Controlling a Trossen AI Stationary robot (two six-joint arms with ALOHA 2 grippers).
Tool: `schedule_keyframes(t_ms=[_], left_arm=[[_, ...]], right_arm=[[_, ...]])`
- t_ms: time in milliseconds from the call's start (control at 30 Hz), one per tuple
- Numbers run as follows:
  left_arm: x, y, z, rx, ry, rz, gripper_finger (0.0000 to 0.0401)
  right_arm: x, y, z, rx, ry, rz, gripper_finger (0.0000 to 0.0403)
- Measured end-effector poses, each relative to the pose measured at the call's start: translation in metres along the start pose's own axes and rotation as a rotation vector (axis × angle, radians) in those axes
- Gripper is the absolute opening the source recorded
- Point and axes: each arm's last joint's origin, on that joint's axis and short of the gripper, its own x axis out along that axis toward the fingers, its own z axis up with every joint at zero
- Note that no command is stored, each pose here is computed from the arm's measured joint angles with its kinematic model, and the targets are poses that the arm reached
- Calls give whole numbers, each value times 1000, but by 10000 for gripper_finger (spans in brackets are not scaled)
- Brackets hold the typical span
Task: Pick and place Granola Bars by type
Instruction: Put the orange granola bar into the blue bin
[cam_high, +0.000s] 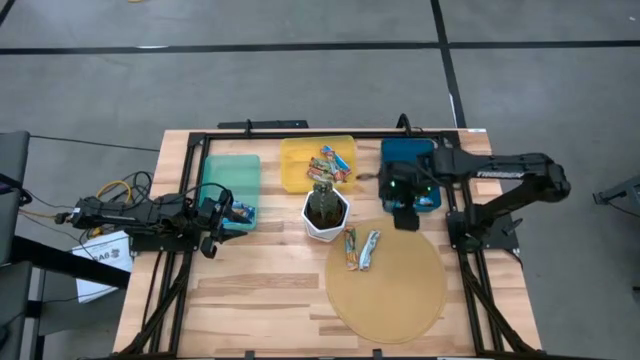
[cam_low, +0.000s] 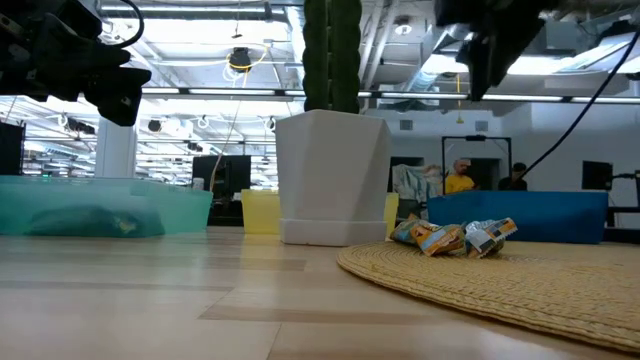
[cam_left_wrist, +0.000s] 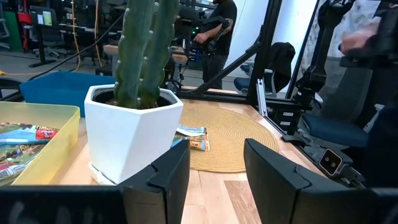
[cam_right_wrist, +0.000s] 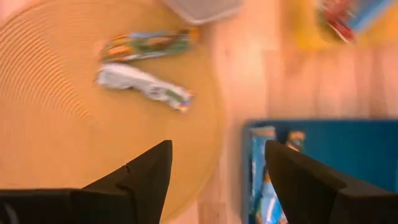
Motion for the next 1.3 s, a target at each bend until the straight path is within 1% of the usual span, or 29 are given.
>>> schedule_keyframes(t_ms=[233,467,533,667,900,1067,1167,1300], left_arm=[[0,0,0,0,0,0,144],[0,0,0,0,1,0,144],[0,0,0,0,0,0,144],[0,0,0,0,0,0,144],[0,0,0,0,0,0,144],[0,0,0,0,0,0,144],[0,0,0,0,0,0,144],[0,0,0,0,0,0,144]], right_arm=[[-1,48,-2,-309,-12,42,249],[-1,94,-12,-743,-14,95,249],[4,103,-12,-835,3,105,249],[20,115,-6,-928,49,112,249],[48,129,14,-1063,7,67,249],[67,133,20,-1155,49,65,249],[82,134,23,-1184,81,71,249],[103,131,25,-1201,82,68,249]])
